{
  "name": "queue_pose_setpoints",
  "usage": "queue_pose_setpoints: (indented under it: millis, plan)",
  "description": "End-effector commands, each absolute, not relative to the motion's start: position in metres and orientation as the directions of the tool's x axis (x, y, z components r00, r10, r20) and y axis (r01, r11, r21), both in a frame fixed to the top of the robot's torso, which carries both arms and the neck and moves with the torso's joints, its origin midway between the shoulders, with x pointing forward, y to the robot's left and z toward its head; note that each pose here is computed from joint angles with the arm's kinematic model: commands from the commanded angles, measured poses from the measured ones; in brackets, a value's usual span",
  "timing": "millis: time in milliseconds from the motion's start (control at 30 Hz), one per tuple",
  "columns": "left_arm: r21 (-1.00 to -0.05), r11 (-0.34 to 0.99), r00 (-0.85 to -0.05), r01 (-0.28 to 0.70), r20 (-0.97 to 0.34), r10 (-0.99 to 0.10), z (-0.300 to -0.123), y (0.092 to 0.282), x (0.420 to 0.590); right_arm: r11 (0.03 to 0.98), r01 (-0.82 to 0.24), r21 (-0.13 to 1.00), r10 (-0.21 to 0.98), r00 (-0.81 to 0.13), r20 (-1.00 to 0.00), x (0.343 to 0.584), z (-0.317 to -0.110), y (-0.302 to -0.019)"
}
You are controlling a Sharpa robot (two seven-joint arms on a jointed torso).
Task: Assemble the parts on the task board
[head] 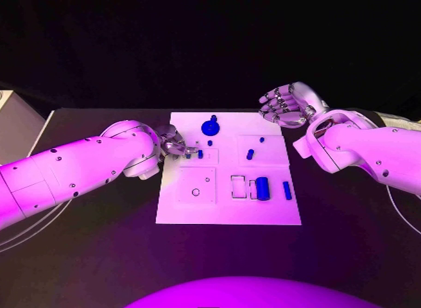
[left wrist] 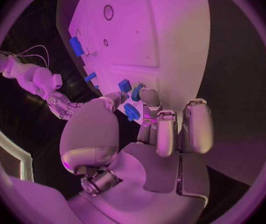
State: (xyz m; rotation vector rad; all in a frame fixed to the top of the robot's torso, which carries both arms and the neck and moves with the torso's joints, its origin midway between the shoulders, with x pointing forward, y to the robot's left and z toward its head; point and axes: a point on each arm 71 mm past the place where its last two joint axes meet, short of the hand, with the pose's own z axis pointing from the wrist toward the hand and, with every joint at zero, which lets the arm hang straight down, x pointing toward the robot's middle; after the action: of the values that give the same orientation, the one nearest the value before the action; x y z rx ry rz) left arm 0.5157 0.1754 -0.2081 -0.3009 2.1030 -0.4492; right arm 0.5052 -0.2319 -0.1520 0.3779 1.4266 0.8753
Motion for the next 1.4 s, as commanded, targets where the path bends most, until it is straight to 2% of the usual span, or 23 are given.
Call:
queue_pose_setpoints:
  millis: [33,800,1400]
  plan:
    - [-0.419,0.907,-0.539,-0.035,-0.757,-0.371,-0.21,0.174,0.514,0.646,-0.306,0.699,0.708,-0.102,-0.699,0.505,-0.152,-0.23]
    - [-0.387,0.921,-0.543,-0.053,-0.762,-0.351,-0.211,0.184,0.516,0.648,-0.305,0.698,0.707,-0.101,-0.7,0.505,-0.152,-0.231]
    - [-0.407,0.912,-0.541,-0.05,-0.757,-0.367,-0.21,0.181,0.515,0.648,-0.305,0.698,0.707,-0.101,-0.7,0.505,-0.152,-0.231]
